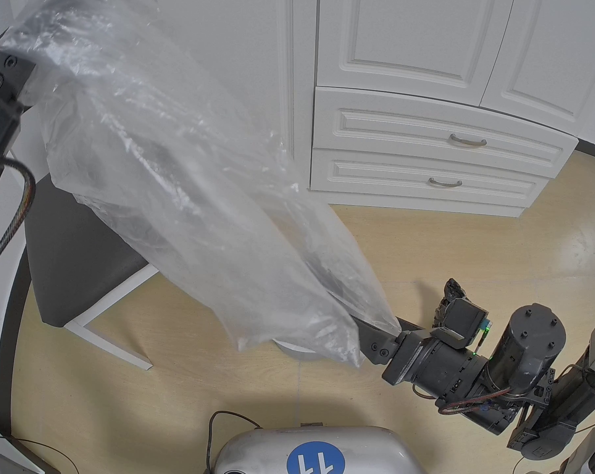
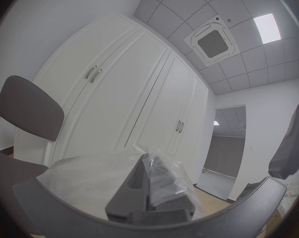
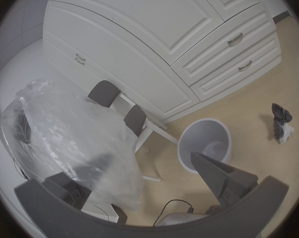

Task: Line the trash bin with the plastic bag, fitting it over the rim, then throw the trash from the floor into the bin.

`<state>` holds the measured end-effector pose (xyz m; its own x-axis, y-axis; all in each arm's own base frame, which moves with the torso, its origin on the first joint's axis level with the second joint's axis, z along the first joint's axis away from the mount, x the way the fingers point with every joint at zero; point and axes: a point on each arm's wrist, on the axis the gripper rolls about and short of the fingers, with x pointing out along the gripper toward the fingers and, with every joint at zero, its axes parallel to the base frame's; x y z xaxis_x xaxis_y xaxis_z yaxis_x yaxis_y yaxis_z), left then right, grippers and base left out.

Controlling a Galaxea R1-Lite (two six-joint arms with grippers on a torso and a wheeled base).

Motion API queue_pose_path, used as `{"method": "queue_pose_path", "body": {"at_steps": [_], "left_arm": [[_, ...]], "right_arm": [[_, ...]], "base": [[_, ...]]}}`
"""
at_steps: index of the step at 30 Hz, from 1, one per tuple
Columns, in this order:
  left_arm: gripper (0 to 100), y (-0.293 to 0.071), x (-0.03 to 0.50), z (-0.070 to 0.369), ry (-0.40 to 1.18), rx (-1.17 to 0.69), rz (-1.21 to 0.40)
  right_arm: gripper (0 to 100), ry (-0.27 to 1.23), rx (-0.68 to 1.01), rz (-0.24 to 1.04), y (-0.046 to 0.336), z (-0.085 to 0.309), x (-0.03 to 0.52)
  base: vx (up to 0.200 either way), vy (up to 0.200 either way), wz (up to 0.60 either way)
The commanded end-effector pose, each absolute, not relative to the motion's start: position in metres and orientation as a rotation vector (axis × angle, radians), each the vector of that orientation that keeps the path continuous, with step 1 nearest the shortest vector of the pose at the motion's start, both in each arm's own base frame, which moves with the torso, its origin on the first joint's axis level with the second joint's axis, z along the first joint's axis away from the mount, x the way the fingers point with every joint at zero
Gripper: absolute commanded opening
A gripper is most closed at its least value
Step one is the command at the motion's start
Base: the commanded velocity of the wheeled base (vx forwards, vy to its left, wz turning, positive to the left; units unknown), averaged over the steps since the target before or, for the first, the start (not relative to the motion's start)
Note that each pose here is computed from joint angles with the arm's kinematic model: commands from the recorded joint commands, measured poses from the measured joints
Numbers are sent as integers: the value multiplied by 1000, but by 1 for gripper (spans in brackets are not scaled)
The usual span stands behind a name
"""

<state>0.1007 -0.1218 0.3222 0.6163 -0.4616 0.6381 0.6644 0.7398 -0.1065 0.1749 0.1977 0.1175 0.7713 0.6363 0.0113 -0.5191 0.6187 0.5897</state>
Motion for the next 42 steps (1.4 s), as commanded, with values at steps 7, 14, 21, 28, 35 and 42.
{"method": "queue_pose_path", "body": {"at_steps": [7, 14, 21, 28, 35, 42], "left_arm": [[0, -124, 100, 319, -615, -341, -672], [0, -124, 100, 319, -615, -341, -672], [0, -125, 101, 318, -611, -338, -672], [0, -125, 101, 318, -609, -335, -674], [0, -129, 104, 310, -581, -318, -677], [0, -138, 111, 289, -510, -222, -675]], "right_arm": [[100, 176, 601, 678, 197, 122, 174], [100, 174, 602, 679, 197, 122, 174], [0, 172, 610, 683, 197, 124, 173], [0, 156, 625, 687, 196, 129, 172], [0, 146, 618, 689, 196, 131, 172], [0, 121, 597, 656, 196, 132, 173]], "base": [[0, 0, 0], [0, 0, 0], [0, 0, 0], [0, 0, 0], [0, 0, 0], [0, 0, 0]]}}
